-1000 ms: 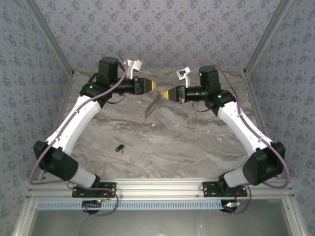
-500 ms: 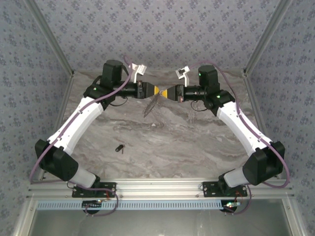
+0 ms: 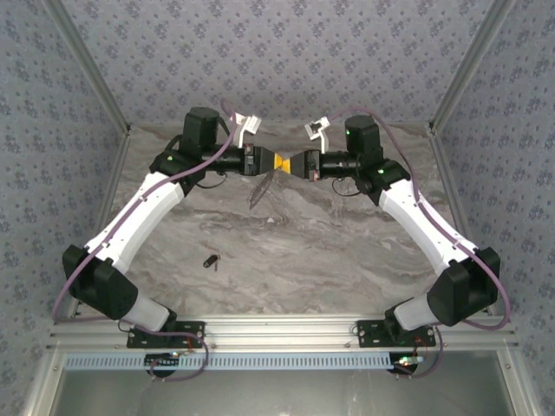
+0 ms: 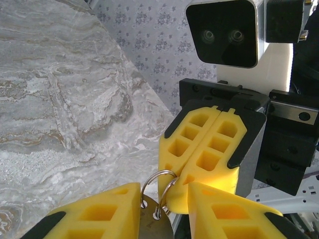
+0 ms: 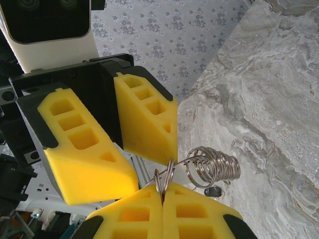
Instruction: Put the keys on the keyring
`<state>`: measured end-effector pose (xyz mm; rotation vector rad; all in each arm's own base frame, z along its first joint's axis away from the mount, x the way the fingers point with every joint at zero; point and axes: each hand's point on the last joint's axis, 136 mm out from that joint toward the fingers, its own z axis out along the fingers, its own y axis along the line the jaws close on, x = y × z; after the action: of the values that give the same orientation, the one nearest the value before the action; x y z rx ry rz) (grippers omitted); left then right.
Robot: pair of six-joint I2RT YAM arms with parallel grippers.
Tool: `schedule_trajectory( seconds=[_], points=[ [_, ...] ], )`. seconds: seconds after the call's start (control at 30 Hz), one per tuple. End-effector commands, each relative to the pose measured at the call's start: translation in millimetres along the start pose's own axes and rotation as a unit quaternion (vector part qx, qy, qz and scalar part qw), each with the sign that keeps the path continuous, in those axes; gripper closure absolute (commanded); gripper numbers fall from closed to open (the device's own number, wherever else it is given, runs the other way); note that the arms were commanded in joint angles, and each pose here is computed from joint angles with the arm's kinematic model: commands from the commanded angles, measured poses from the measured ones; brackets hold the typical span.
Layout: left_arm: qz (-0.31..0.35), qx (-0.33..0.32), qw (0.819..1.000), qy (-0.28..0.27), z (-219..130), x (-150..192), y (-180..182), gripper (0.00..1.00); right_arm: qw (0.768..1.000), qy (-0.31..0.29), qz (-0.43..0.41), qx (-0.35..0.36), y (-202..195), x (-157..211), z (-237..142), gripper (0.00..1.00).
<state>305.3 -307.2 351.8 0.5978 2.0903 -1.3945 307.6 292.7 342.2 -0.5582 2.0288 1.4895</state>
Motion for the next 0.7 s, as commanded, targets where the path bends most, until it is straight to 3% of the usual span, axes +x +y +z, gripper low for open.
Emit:
schedule_trajectory(
  seconds=[0.0, 0.33, 0.47, 0.67],
  points=[
    [0.024, 0.041, 0.999, 0.001, -3.5, 2.0, -24.8, 0.74, 1.0, -0.01, -0.017, -0.014, 14.2, -9.7, 0.8, 1.0],
    [0.034, 0.089, 0.995, 0.01, -0.9, 6.4, -45.2, 0.86, 0.999, -0.016, -0.01, -0.027, 17.7, -11.2, -0.5, 1.0],
    [0.043, 0.098, 0.994, 0.011, 1.1, 6.3, -53.4, 1.0, 0.999, -0.015, -0.006, -0.03, 15.6, -10.9, 0.5, 1.0],
    [0.06, 0.103, 0.993, -0.016, -5.9, 0.1, -63.0, 1.0, 0.999, -0.022, 0.006, -0.04, 8.4, -14.8, -5.9, 1.0]
  ],
)
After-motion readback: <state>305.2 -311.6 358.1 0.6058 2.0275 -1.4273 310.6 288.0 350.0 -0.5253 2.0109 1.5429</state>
